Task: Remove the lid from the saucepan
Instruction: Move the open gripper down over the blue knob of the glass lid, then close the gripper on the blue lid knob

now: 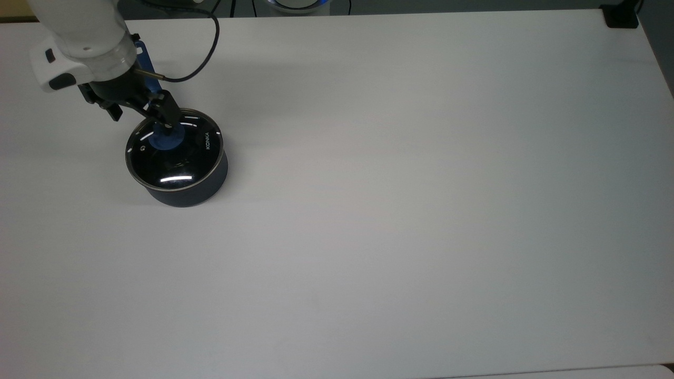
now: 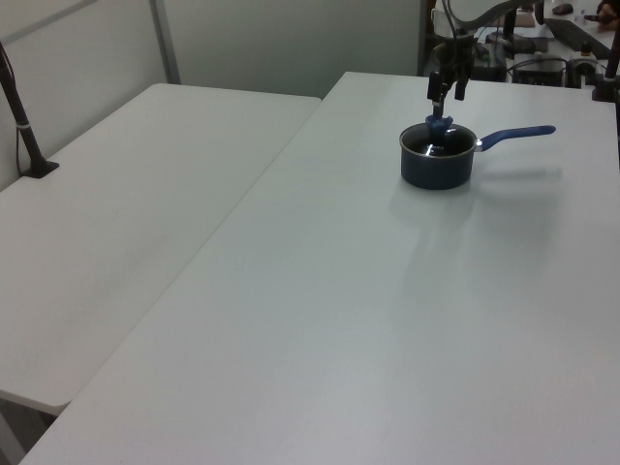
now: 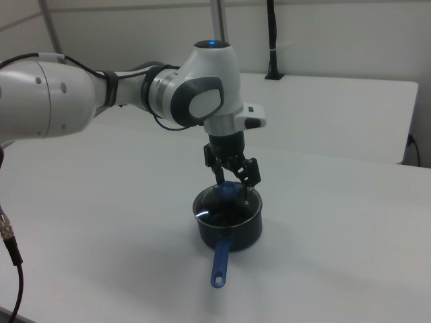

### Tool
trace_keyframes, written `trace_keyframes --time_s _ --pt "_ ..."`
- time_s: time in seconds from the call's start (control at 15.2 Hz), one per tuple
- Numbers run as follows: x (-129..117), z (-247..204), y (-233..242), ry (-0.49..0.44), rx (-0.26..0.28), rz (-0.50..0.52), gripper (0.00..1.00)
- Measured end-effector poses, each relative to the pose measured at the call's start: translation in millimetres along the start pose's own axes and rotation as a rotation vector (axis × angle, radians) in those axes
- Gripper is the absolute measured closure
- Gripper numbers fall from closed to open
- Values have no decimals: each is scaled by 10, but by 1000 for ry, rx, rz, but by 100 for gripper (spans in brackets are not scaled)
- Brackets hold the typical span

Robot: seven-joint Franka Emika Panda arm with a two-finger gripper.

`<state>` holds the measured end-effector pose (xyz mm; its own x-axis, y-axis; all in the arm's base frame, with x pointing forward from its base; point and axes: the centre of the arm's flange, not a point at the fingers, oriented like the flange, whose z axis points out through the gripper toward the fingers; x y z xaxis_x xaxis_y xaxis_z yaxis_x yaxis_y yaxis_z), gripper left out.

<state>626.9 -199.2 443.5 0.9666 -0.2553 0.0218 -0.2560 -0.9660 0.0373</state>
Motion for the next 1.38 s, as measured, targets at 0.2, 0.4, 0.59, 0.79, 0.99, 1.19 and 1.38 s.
trace_keyframes --time_s 0.2,0.4,0.59,0.79,0.99,1.19,1.38 --pt "14 54 -140 -8 4 -23 0" --pt "27 107 -309 -16 5 -48 0" --pt "60 185 -352 -25 3 -55 3" --pt "98 226 -359 -27 2 -58 6" --pt "124 230 -373 -24 2 -80 29" --pt "131 213 -370 -21 2 -116 38" --pt "132 211 -370 -20 1 -119 38"
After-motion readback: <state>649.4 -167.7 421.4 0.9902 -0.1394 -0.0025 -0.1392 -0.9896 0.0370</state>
